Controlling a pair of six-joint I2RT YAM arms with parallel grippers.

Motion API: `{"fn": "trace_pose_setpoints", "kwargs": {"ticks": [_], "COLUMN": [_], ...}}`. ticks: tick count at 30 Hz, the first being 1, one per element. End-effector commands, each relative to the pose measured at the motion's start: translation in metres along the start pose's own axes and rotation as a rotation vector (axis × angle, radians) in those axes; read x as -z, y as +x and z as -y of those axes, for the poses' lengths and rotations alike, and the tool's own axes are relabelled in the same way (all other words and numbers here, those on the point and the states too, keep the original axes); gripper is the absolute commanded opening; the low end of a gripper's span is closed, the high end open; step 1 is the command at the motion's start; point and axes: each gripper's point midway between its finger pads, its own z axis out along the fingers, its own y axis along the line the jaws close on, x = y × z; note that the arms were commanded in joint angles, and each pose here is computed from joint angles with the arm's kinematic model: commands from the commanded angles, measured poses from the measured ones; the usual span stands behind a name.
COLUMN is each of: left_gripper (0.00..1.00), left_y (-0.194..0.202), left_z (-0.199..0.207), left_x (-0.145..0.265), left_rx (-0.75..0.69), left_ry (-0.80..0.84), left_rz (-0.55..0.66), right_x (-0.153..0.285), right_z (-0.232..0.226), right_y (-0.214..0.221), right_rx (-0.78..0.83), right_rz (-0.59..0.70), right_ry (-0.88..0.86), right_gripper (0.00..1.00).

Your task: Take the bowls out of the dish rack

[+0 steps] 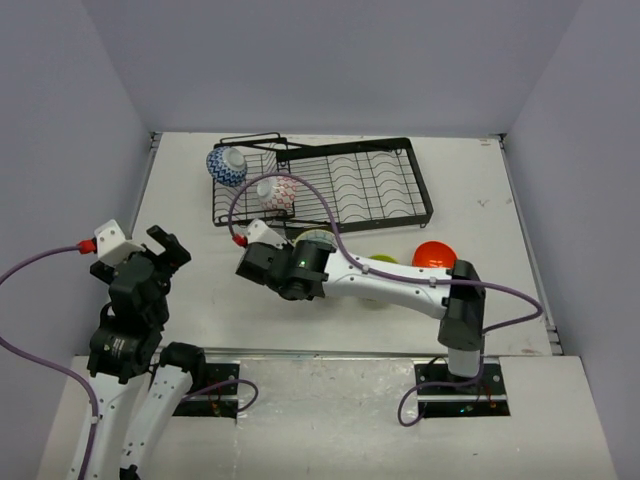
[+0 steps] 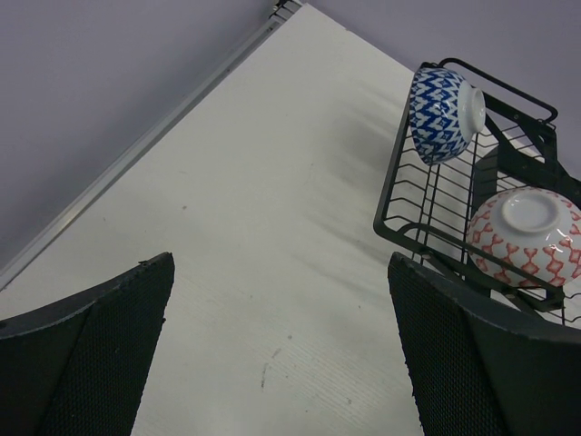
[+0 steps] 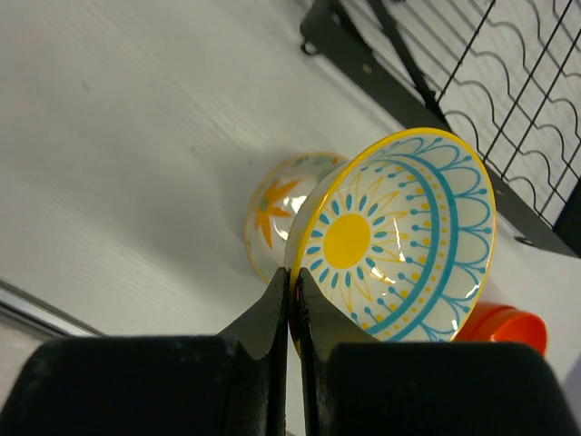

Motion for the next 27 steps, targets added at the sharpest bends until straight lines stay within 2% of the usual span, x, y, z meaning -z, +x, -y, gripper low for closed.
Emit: {"fn": "trace_pose_setpoints", "kwargs": {"ticks": [1,10,13,18,27], "left_gripper": [1.0,1.0,1.0,1.0,1.0], "left_y": [-0.018,-0.016,-0.017,-0.016,-0.016], "left_z": [-0.001,0.001,0.0,0.0,0.0], "left_x": [0.007,0.005,0.006,0.006,0.006], "left_rx": [0.049,0.043,0.046,0.045,0.045], "left_ry": [-0.002,0.006,0.007,0.006,0.005], "left_rz": [0.056,0.049,0.052,0.051,0.052], "right_x": [0.01,-0.028,-0.04,-0.059,-0.083], "right_z": [0.027,0.001,-0.007,-0.011,-0.02], "right_y": [0.023,0.064,0.067,0.058,0.066], "right_rx": [0.127,0.251,0.259,0.18,0.155], "right_rz": [-0.095,-0.214,-0.215,-0.155,-0.178], "right_ry": [0.119,0.09,0.071,0.048,0.057], "right_gripper": [0.0,0.0,0.0,0.0,0.0]}}
